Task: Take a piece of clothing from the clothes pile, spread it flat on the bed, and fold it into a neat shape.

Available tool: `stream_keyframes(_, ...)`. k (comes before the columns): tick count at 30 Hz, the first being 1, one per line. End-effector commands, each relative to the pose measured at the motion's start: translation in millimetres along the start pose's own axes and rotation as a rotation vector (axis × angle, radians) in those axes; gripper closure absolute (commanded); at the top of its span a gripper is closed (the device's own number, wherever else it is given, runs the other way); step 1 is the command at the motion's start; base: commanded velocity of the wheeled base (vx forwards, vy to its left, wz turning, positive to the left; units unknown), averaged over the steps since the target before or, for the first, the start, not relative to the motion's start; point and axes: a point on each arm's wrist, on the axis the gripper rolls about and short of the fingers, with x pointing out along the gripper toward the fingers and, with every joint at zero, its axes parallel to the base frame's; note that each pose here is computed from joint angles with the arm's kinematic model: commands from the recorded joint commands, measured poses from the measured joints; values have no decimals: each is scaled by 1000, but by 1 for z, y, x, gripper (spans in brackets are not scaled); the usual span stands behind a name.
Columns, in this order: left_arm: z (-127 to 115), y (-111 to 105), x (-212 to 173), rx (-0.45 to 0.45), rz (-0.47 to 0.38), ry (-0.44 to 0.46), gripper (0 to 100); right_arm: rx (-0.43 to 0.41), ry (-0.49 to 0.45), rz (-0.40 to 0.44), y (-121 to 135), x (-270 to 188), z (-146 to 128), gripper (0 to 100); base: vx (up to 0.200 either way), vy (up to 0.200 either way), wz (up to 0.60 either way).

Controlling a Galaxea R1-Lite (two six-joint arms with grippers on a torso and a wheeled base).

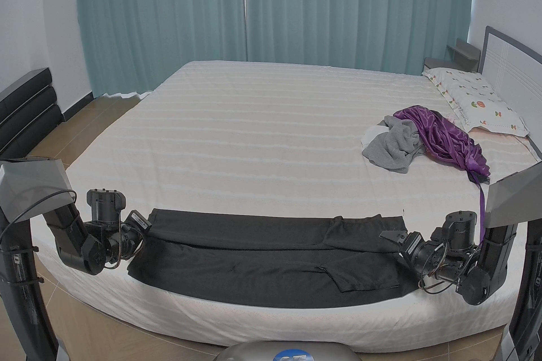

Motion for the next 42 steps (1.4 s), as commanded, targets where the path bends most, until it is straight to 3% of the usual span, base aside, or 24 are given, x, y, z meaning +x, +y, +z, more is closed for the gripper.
stream_keyframes(1,0,0,0,0,-2,1,100,2,-10,8,1,8,3,0,0,0,0)
stream_keyframes(8,0,0,0,-2,-6,6,100,8,-27,-57,3,24,8,0,0,0,0)
stream_keyframes(20,0,1,0,-2,-3,8,100,6,-47,-42,5,30,14,0,0,0,0)
stream_keyframes(28,0,0,1,-2,-4,7,100,1,-77,-9,22,13,23,0,0,0,0)
stream_keyframes(42,0,1,1,-2,-4,9,100,13,-34,-112,2,32,14,0,0,0,0)
